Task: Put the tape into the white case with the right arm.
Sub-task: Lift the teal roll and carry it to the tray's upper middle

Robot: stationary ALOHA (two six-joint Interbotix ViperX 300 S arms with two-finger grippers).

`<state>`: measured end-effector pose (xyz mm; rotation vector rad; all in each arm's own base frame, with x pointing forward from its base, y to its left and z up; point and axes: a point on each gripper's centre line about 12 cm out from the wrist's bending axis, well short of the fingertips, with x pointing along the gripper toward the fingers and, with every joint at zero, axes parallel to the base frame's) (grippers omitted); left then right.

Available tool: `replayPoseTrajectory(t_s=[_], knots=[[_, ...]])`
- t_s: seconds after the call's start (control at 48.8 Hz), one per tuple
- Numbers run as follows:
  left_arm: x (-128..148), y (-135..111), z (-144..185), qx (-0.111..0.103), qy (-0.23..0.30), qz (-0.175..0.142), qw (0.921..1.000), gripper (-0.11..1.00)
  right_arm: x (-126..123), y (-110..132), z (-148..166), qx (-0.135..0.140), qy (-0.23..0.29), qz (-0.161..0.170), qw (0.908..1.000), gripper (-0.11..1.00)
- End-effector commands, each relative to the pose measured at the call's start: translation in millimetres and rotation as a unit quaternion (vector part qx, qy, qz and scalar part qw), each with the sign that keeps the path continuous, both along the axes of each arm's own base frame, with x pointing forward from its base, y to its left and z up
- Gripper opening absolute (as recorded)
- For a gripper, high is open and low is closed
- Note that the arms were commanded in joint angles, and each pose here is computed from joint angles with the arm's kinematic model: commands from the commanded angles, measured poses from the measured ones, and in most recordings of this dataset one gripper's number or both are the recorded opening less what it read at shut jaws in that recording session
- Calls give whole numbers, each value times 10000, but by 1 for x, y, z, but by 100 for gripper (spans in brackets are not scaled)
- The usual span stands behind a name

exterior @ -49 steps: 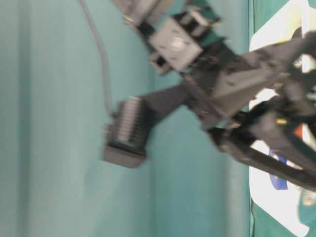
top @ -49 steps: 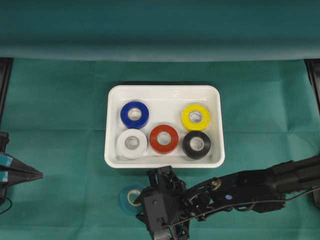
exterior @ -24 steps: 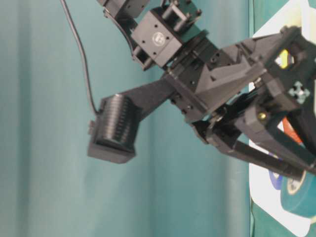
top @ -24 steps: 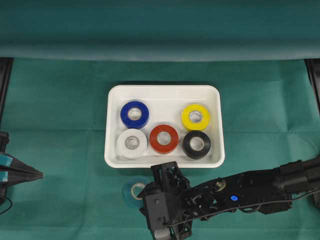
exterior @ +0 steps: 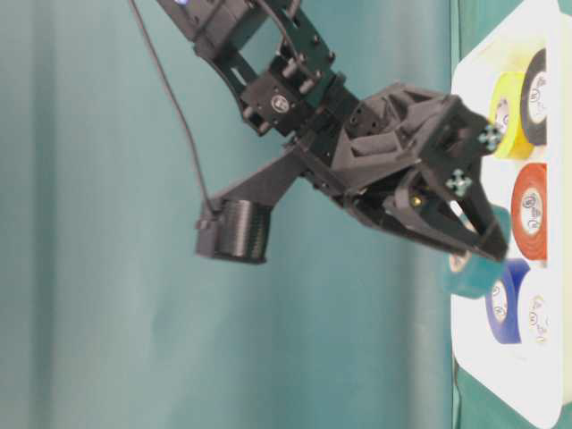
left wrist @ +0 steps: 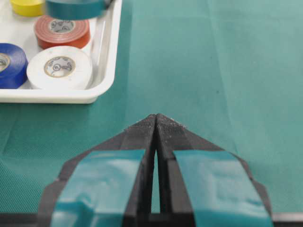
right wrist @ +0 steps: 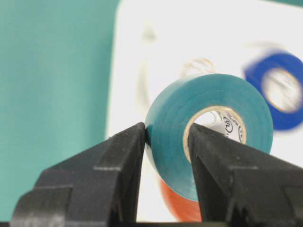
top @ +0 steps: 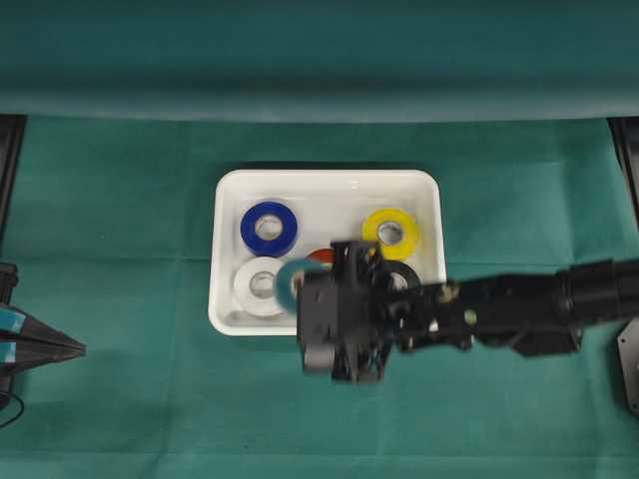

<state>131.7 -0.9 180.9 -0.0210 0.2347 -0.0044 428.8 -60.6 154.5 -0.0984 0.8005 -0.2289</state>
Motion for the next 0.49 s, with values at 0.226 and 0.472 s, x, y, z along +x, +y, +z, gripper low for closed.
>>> replayPoseTrajectory(t_s=[0.226,0.472], knots=[[2,0,5,0,-61,9,10000,0,-14,-61,16,-18,-474,-263,9985,2],[2,0,5,0,-61,9,10000,0,-19,-72,12,-30,-483,-291,9984,2]])
